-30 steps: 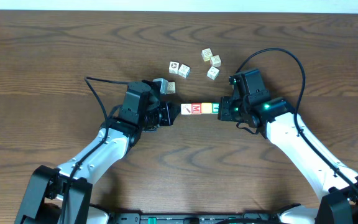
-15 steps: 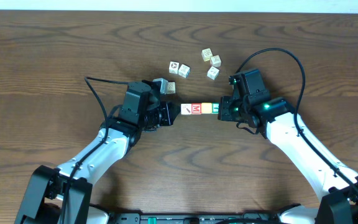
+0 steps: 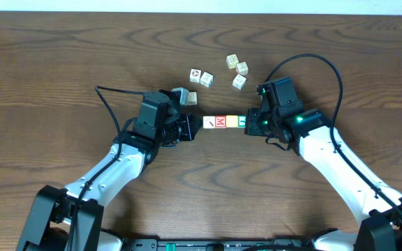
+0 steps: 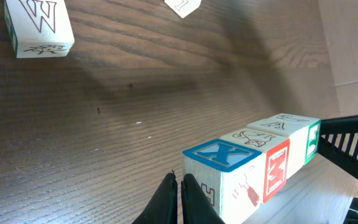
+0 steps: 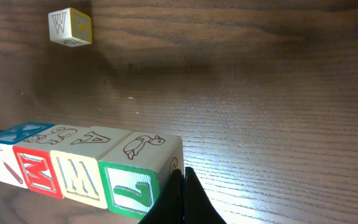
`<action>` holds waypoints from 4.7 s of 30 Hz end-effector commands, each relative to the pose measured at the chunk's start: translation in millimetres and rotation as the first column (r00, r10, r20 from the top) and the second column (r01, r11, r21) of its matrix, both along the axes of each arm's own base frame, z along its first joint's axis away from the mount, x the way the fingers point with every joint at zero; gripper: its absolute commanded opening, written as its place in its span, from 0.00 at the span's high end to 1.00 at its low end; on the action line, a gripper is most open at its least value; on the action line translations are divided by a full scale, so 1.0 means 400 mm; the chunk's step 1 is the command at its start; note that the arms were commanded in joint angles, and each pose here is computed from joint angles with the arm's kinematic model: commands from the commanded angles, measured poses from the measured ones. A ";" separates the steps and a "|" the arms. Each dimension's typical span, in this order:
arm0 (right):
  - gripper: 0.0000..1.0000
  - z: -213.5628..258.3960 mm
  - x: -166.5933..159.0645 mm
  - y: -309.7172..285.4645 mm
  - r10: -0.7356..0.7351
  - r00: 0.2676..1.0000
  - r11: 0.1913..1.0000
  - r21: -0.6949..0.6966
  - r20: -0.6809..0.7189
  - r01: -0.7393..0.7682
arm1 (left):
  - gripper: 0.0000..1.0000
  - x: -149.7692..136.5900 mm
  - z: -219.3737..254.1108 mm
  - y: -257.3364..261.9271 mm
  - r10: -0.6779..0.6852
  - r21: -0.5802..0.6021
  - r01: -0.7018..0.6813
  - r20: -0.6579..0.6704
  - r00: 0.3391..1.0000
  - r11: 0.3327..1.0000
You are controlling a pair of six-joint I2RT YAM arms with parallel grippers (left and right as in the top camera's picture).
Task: Lift 4 blocks
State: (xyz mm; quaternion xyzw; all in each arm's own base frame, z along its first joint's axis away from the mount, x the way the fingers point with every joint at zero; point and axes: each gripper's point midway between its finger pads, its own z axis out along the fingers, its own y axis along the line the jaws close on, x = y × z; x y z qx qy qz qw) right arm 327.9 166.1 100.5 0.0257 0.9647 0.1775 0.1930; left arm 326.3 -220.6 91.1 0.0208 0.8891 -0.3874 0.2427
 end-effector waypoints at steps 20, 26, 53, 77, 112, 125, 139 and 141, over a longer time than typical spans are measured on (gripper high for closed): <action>0.99 0.067 -0.061 0.142 0.194 0.980 0.957 0.229 -0.036 -0.181 | 0.93 -0.074 0.084 -0.105 -0.207 -0.132 0.208 0.021 0.978 0.969; 0.99 0.050 -0.069 0.137 0.192 0.979 0.960 0.219 -0.067 -0.173 | 0.93 -0.079 0.067 -0.097 -0.197 -0.108 0.195 -0.006 0.980 0.975; 0.99 0.023 -0.097 0.147 0.209 0.972 0.964 0.189 -0.103 -0.187 | 0.93 -0.108 0.032 -0.099 -0.213 -0.055 0.211 -0.043 0.976 0.976; 0.99 -0.049 -0.117 0.130 0.196 0.962 0.974 0.152 -0.188 -0.169 | 0.93 -0.106 0.028 -0.098 -0.201 -0.048 0.199 -0.048 0.978 0.979; 0.99 -0.072 -0.120 0.147 0.214 0.956 0.971 0.147 -0.199 -0.187 | 0.93 -0.133 -0.038 -0.098 -0.179 0.048 0.186 -0.111 0.978 0.981; 0.99 -0.079 -0.125 0.151 0.217 0.957 0.973 0.119 -0.195 -0.197 | 0.93 -0.135 -0.075 -0.095 -0.174 0.065 0.185 -0.148 0.973 0.980; 0.99 -0.152 -0.132 0.152 0.217 0.939 0.975 0.105 -0.268 -0.195 | 0.93 -0.135 -0.077 -0.094 -0.172 0.068 0.183 -0.150 0.974 0.981; 0.99 -0.154 -0.132 0.152 0.217 0.938 0.975 0.104 -0.268 -0.196 | 0.93 -0.135 -0.077 -0.094 -0.172 0.068 0.184 -0.149 0.974 0.981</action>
